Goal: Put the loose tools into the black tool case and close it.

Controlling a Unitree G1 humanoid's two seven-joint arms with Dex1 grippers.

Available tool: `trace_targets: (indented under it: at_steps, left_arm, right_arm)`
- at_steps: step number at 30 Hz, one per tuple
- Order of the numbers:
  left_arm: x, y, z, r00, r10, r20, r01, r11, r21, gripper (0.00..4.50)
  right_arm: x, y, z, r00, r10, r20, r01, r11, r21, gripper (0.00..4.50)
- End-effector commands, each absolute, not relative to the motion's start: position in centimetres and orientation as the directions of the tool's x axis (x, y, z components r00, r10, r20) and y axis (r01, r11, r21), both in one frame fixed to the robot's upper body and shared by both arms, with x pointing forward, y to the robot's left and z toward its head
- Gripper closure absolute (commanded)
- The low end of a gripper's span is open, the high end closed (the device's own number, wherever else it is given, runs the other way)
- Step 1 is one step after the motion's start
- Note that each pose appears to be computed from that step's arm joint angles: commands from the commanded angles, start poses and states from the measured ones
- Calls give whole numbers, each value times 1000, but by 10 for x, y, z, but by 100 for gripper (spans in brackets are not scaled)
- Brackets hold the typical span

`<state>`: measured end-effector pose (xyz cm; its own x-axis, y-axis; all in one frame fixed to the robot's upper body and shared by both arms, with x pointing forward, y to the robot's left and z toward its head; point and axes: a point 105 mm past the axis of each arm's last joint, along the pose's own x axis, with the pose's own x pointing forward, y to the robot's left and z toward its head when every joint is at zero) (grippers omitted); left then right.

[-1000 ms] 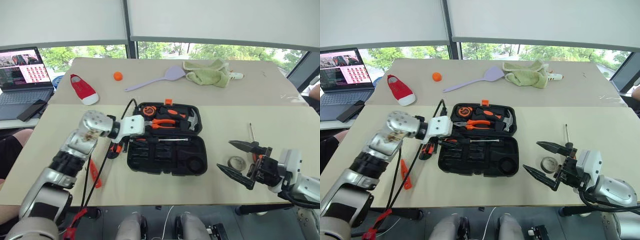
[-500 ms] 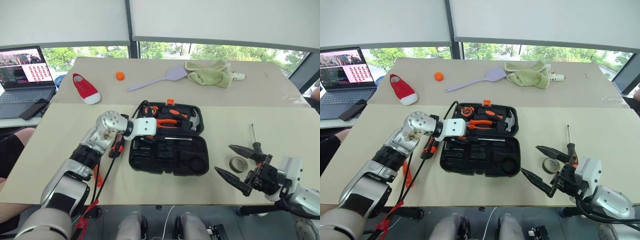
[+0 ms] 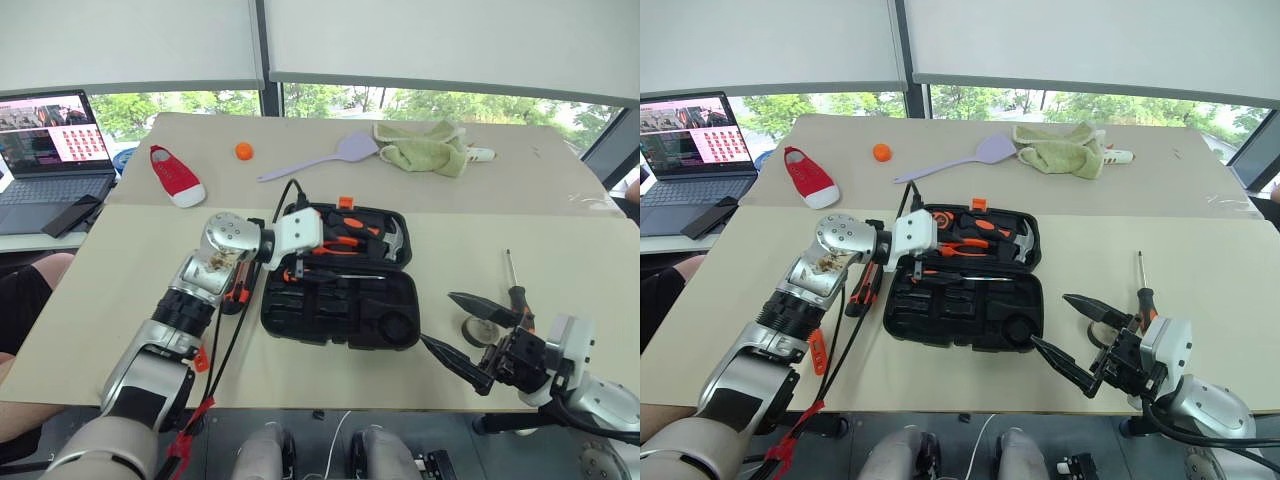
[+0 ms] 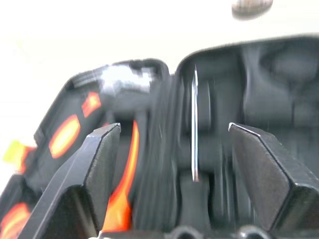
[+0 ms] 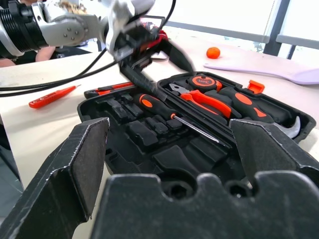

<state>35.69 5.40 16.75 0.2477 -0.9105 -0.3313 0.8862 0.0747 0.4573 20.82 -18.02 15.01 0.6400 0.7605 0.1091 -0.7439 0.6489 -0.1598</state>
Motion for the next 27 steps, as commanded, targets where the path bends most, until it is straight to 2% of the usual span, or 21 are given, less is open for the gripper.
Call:
trace_targets:
  at_steps: [1,4,6,7,11,16,18,20,22,23,25,27]
  left_arm:
    - [360,62,154,282,-902,-325,897,128,424,218]
    - [363,62,137,304,-881,-364,898,137,418,319]
    - [361,61,122,295,-865,-406,910,124,397,414]
    - [360,60,118,291,-861,-417,913,120,389,442]
    - [356,57,94,282,-832,-479,927,108,358,442]
    - [349,49,84,252,-834,-490,943,98,318,442]
    - [350,50,86,262,-842,-472,938,106,331,442]
    - [355,51,106,302,-883,-358,921,174,350,442]
    - [355,56,134,304,-932,-197,916,229,329,389]
    - [346,66,148,253,-959,-128,921,199,334,367]
    - [336,87,164,226,-973,-44,901,191,390,291]
    - [327,108,171,221,-975,3,908,207,364,215]
  right_arm:
    - [207,-178,157,638,758,134,-737,652,-176,0]
    - [207,-178,157,642,755,136,-734,656,-176,0]
    - [207,-178,157,645,752,136,-732,659,-176,0]
    - [207,-178,157,645,752,136,-731,659,-176,0]
    - [206,-178,157,651,747,135,-727,664,-173,0]
    - [203,-180,155,668,734,126,-715,679,-166,0]
    - [202,-185,155,693,710,126,-691,704,-163,0]
    - [202,-196,154,742,659,127,-641,751,-156,0]
    - [198,-214,154,792,600,115,-583,799,-150,0]
    - [192,-227,151,820,565,93,-551,822,-141,0]
    - [181,-249,147,864,502,48,-491,858,-150,0]
    - [169,-276,144,919,393,36,-383,910,-155,0]
